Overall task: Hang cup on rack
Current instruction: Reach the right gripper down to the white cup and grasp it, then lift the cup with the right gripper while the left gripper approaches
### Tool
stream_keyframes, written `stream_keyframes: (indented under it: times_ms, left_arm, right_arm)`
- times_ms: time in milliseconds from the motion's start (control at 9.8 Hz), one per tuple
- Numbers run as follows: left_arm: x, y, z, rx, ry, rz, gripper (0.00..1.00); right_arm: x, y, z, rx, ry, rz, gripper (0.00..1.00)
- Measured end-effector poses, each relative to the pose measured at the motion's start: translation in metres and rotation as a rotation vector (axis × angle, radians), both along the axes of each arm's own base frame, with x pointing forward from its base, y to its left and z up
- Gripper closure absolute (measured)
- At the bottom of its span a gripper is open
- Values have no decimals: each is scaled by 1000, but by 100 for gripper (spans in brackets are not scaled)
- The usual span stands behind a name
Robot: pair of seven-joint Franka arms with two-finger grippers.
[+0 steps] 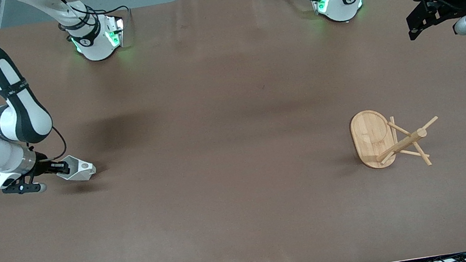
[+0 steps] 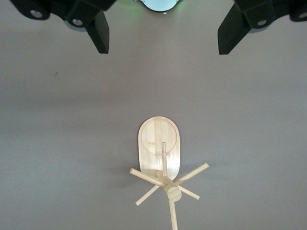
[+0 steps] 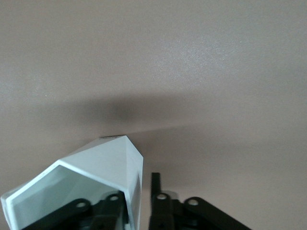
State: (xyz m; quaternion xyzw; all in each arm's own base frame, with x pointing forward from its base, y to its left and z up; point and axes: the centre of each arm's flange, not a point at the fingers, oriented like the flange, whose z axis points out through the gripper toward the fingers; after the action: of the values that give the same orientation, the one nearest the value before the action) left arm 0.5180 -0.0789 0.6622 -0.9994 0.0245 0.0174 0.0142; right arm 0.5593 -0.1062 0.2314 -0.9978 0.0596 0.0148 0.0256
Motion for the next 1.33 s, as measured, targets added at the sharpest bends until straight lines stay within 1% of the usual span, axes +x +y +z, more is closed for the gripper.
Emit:
stream_keyframes:
  times_ms: [102, 204, 408, 510, 612, 714, 816, 918, 1020, 1122, 1224, 1327]
  left_arm:
    - [0, 0, 0, 0, 0, -1, 0]
    - [0, -2, 0, -1, 0, -16, 0]
    - [-3, -18, 0, -6, 2, -56, 0]
    - [-6, -28, -1, -38, 15, -72, 0]
    - [-9, -37, -2, -97, 40, -82, 0]
    - [-12, -48, -4, -139, 61, -103, 0]
    - [-14, -68, -10, -154, 81, -145, 0]
    - [-19, -97, -17, -153, 100, -203, 0]
    - [-30, -132, -22, -154, 115, -272, 0]
    - [-45, -169, -22, -162, 121, -345, 0]
    - [-63, -207, -20, -176, 100, -423, 0]
    - [-82, -245, -16, -190, 64, -498, 0]
  right_arm:
    - [0, 0, 0, 3, 0, -3, 96]
    - [0, 0, 0, 4, 1, -3, 96]
    - [4, 7, 8, 23, 55, 16, 96]
    - [17, 17, 31, 34, 69, 39, 96]
    - [34, 29, 69, 58, 73, 56, 96]
    - [48, 42, 111, 104, 72, 58, 96]
    - [57, 56, 146, 171, 61, 54, 96]
    - [62, 75, 168, 250, 44, 51, 96]
    - [63, 103, 180, 344, 28, 50, 96]
    - [62, 138, 187, 466, 24, 41, 96]
    - [61, 174, 191, 591, 30, 30, 96]
    - [56, 210, 192, 700, 47, 25, 96]
